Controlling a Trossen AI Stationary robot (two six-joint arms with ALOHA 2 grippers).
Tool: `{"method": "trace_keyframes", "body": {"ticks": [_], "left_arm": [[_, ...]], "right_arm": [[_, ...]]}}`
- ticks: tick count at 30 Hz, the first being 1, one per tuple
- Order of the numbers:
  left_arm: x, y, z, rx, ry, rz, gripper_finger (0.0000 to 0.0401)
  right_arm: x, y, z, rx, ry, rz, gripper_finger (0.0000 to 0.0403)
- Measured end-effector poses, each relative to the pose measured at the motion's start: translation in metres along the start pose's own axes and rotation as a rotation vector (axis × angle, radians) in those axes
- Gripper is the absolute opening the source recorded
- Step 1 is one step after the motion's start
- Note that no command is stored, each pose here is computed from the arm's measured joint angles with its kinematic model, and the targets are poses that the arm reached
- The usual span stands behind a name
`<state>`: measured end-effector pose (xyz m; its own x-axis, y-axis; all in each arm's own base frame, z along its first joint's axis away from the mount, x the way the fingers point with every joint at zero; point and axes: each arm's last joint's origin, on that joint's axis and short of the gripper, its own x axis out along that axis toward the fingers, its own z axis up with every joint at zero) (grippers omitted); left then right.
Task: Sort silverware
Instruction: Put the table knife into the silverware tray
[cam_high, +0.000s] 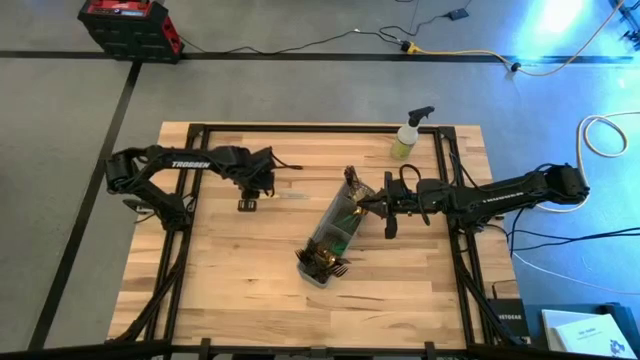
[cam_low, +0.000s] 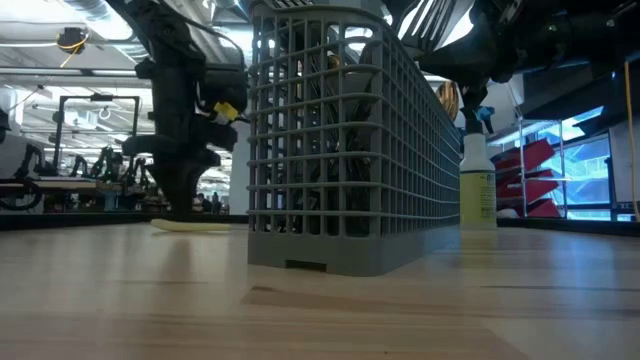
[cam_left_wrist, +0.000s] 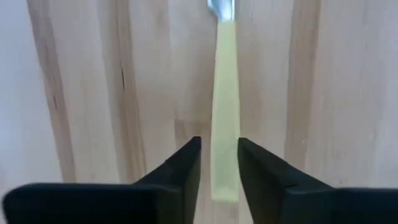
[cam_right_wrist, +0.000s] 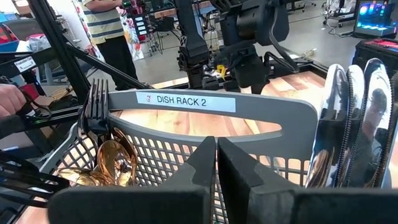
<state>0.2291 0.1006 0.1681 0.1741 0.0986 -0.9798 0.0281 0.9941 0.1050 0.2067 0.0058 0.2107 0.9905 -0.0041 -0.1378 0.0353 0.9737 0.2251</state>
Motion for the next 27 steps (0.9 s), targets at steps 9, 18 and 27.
{"method": "trace_keyframes", "body": {"ticks": [9,18,27], "left_arm": [[0.001,0.004,0.016,-0.109,-0.244,-0.055,0.0153],[0.023,-0.016,-0.033,-0.260,-0.572,-0.039,0.0166],[0.033,-0.044,-0.093,-0.337,-0.909,0.161,0.0166]], "right_arm": [[0.000,0.000,0.000,0.000,0.004,0.001,0.0000],[0.000,0.000,-0.004,0.014,0.048,0.012,0.0000],[0.000,0.000,-0.002,0.010,0.025,0.017,0.0000]]}}
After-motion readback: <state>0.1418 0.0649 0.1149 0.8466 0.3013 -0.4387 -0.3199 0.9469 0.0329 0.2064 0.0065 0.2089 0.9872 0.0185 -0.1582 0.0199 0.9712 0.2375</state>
